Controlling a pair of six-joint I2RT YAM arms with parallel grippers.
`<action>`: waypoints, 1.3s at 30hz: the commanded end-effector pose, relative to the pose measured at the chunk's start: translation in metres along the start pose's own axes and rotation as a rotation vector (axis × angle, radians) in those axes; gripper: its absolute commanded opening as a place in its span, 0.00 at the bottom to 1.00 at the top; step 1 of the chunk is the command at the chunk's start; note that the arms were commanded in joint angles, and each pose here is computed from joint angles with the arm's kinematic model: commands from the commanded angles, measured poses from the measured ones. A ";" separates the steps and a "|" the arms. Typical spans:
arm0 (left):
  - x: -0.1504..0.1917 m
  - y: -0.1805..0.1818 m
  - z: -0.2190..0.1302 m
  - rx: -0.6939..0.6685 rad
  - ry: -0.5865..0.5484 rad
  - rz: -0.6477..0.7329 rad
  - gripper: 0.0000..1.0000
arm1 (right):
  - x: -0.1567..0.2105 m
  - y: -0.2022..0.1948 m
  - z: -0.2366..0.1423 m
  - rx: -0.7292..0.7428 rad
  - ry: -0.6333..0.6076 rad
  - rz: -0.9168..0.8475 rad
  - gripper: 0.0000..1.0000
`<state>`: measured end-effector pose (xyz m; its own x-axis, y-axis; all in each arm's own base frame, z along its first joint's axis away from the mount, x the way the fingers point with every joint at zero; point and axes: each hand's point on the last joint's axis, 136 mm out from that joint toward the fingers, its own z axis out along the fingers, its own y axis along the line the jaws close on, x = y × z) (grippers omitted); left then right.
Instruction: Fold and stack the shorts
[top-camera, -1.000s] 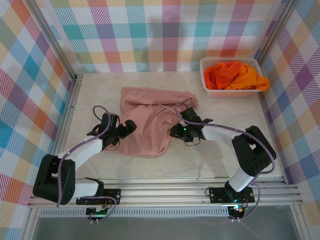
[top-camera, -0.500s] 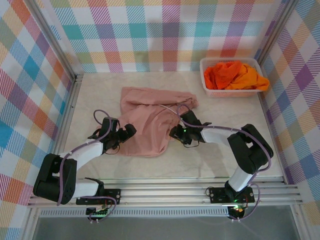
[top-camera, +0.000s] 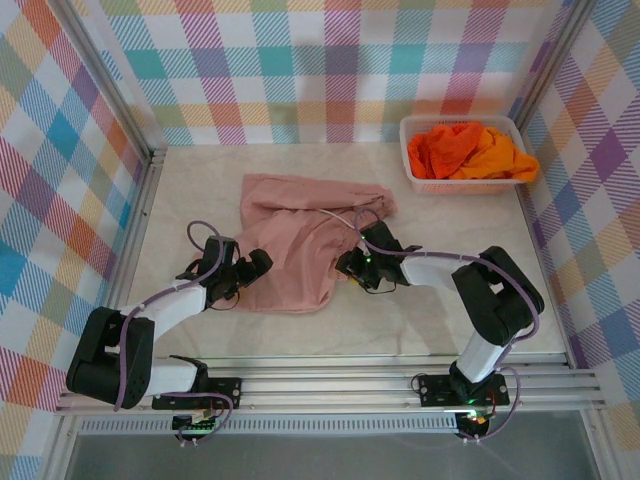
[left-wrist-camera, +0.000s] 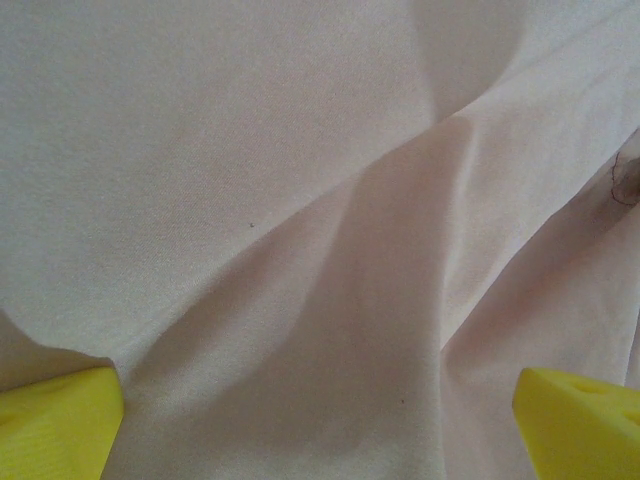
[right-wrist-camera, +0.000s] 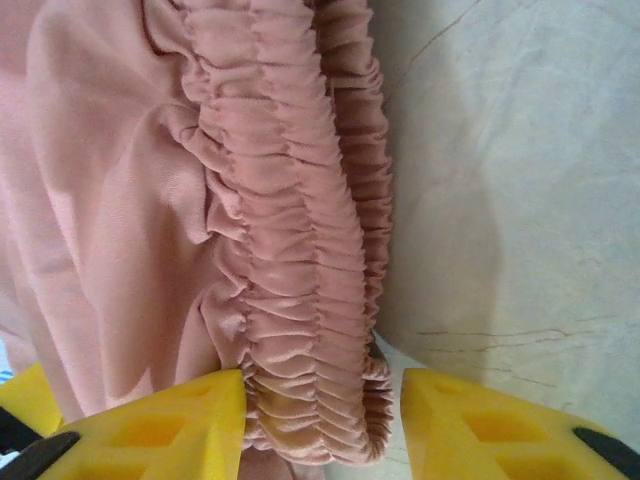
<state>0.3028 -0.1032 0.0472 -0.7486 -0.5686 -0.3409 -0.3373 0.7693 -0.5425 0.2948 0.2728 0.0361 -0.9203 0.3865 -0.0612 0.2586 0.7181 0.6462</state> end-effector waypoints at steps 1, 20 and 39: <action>-0.003 0.004 -0.002 0.000 -0.017 -0.005 1.00 | 0.004 0.009 0.001 -0.052 0.012 0.029 0.44; -0.006 0.003 -0.007 0.006 -0.033 0.001 1.00 | 0.006 -0.001 0.003 -0.115 -0.032 0.212 0.37; -0.035 -0.025 -0.058 0.055 -0.122 0.006 1.00 | -0.014 -0.006 -0.069 0.048 -0.154 -0.040 0.00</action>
<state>0.3031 -0.0957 0.0950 -0.6995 -0.5907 -0.4023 -0.2968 0.7522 -0.5884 0.2910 0.2449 0.0649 -0.8539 0.5117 -0.0949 0.3204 0.6606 0.6790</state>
